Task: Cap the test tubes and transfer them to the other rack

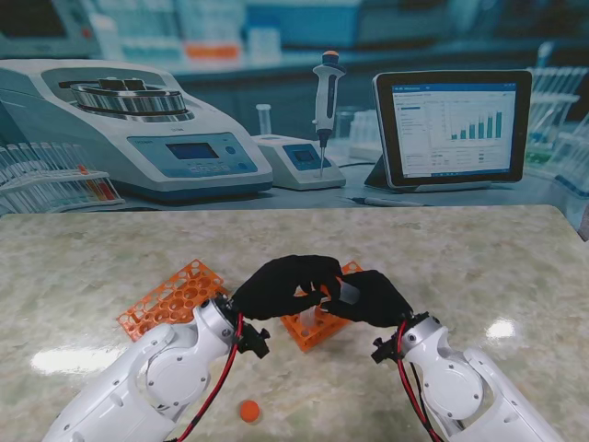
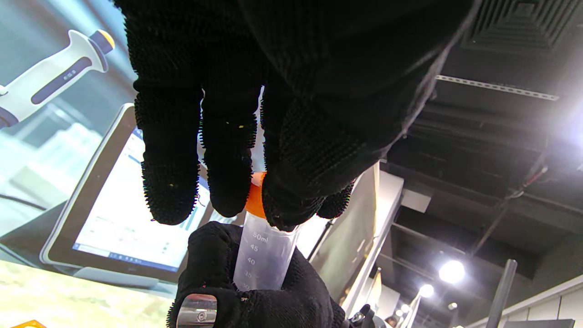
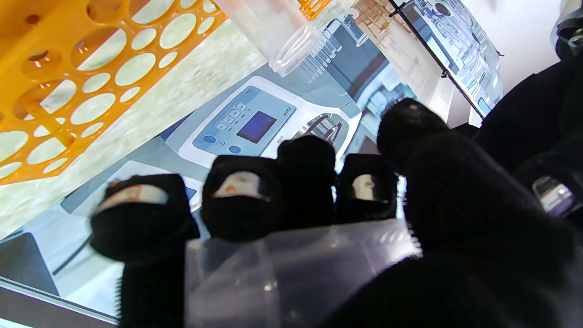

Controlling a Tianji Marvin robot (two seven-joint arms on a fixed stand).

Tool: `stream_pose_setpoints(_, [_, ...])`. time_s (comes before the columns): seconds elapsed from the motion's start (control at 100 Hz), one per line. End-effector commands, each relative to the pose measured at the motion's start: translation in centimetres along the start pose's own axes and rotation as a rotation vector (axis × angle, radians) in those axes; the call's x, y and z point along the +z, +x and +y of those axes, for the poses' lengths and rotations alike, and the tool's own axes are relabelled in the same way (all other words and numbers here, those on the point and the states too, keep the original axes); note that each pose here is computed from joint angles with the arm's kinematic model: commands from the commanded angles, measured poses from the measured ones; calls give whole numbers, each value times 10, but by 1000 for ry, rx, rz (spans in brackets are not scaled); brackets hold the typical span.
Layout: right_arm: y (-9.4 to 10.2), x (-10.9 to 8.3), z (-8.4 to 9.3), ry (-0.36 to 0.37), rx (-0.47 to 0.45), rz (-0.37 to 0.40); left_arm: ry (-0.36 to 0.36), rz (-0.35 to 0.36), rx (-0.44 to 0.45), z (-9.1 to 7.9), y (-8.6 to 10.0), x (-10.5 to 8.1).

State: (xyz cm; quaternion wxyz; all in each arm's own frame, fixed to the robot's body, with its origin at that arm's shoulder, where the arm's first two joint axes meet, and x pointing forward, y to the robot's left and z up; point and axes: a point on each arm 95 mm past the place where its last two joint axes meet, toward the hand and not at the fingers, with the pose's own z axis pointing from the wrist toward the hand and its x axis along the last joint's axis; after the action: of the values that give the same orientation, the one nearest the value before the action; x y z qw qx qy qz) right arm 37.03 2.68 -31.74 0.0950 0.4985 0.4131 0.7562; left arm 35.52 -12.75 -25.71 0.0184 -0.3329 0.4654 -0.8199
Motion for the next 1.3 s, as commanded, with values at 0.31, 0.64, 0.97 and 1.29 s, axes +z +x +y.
stream_pose_setpoints(0.31, [3,-1,-4,5,10,5,-26,10,-14,7,2,2])
stream_pose_setpoints(0.64, [4,0,-4,6,9,7,-43,29,37,6,7,2])
stream_pose_setpoints(0.97, [5,0,-5,1,-1,2,-45,48,70,2,10,3])
stream_pose_setpoints(1.29, [7,0,-5,-4,-15,-20,-54,54,103,0,10,4])
